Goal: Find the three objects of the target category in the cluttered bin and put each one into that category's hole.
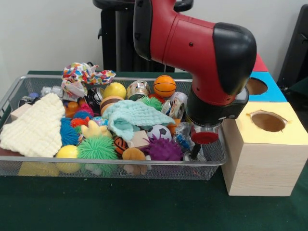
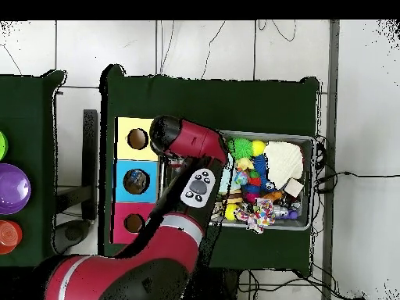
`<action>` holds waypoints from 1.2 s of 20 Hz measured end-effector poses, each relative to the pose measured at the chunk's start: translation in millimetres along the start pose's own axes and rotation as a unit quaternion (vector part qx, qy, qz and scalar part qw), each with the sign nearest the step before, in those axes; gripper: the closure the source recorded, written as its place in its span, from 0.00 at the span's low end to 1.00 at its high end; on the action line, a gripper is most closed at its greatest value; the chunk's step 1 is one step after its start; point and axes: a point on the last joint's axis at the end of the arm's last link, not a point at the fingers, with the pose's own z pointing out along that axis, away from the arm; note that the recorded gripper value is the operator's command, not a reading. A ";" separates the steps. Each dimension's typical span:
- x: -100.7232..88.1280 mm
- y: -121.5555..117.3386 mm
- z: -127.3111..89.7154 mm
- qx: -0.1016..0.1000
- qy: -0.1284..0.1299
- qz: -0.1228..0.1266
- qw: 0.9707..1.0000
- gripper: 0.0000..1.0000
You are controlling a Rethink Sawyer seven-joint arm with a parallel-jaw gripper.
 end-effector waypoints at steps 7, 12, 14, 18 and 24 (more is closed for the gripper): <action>-3.8 -9.0 -2.5 0.005 -0.026 -0.019 0.999 0.00; -19.0 -22.1 -28.0 0.003 -0.034 -0.019 0.999 0.00; -25.7 -25.2 -39.7 -0.001 -0.030 -0.014 0.999 0.00; -44.9 -31.2 -69.2 -0.014 -0.015 0.001 1.000 0.00; -74.0 -37.5 -110.9 -0.041 0.038 0.026 0.998 0.00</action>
